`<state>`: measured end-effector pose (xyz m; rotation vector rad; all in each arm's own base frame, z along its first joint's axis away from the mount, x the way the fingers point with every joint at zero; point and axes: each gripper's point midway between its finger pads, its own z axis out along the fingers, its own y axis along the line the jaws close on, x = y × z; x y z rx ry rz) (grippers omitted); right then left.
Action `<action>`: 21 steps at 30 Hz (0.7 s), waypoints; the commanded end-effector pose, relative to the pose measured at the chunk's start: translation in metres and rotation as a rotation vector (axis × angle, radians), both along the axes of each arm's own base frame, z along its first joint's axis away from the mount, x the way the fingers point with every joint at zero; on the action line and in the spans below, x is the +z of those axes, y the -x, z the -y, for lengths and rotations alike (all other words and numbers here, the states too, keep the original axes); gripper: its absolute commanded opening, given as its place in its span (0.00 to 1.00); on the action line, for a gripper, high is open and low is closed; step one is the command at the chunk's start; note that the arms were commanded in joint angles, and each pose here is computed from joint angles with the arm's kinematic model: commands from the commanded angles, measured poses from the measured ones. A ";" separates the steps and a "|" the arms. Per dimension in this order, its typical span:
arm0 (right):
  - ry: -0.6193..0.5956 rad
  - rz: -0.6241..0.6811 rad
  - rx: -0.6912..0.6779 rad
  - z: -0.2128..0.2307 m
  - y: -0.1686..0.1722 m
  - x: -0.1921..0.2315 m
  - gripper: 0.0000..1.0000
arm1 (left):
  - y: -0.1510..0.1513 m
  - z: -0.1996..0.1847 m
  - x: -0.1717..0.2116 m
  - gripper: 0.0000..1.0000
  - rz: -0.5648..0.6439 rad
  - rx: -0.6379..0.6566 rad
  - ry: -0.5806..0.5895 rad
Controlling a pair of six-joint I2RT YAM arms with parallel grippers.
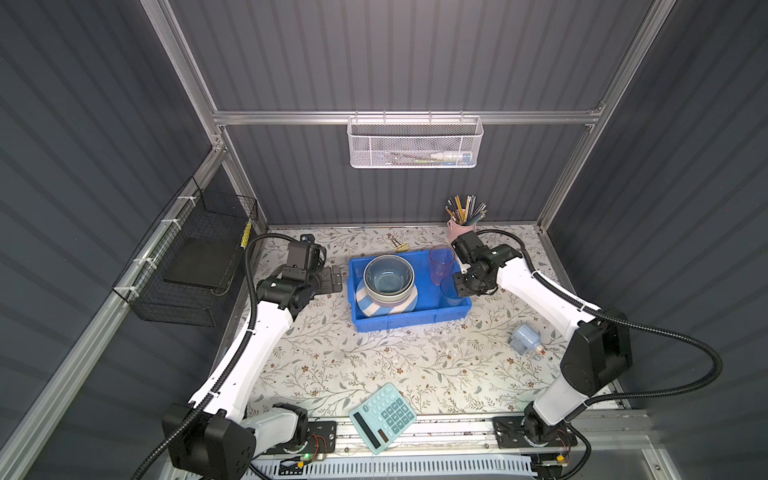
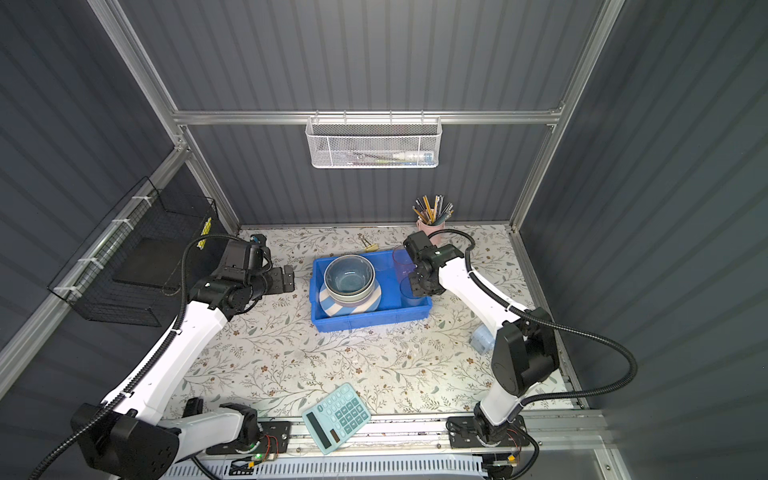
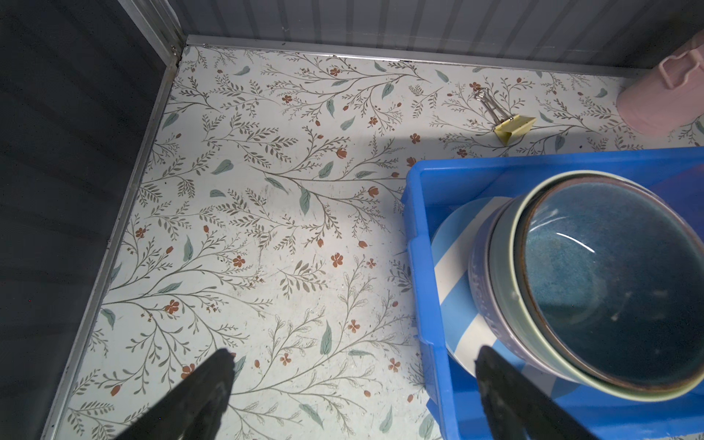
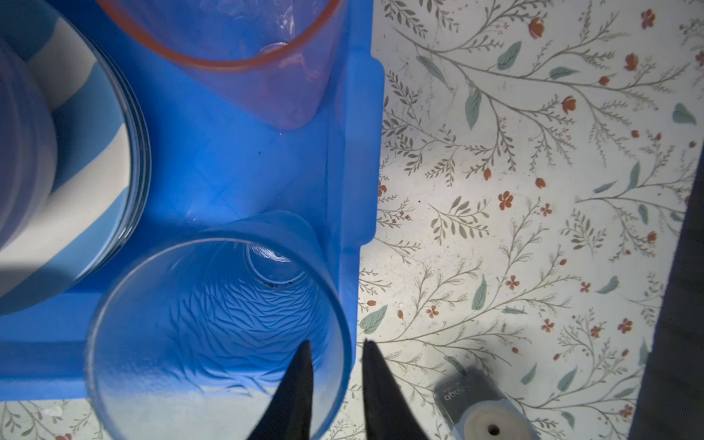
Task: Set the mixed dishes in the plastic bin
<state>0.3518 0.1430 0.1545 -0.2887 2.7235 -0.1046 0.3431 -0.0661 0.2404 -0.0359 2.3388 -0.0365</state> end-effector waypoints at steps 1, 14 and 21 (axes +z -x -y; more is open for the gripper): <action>-0.007 0.023 -0.009 0.005 0.005 0.014 0.36 | -0.003 -0.002 -0.007 1.00 -0.001 -0.009 -0.011; -0.182 0.277 -0.047 0.017 -0.009 0.086 0.82 | -0.044 -0.014 -0.003 1.00 0.104 0.078 -0.035; -0.282 0.484 -0.147 0.061 -0.028 0.101 0.99 | -0.062 -0.010 -0.021 1.00 0.178 0.020 -0.092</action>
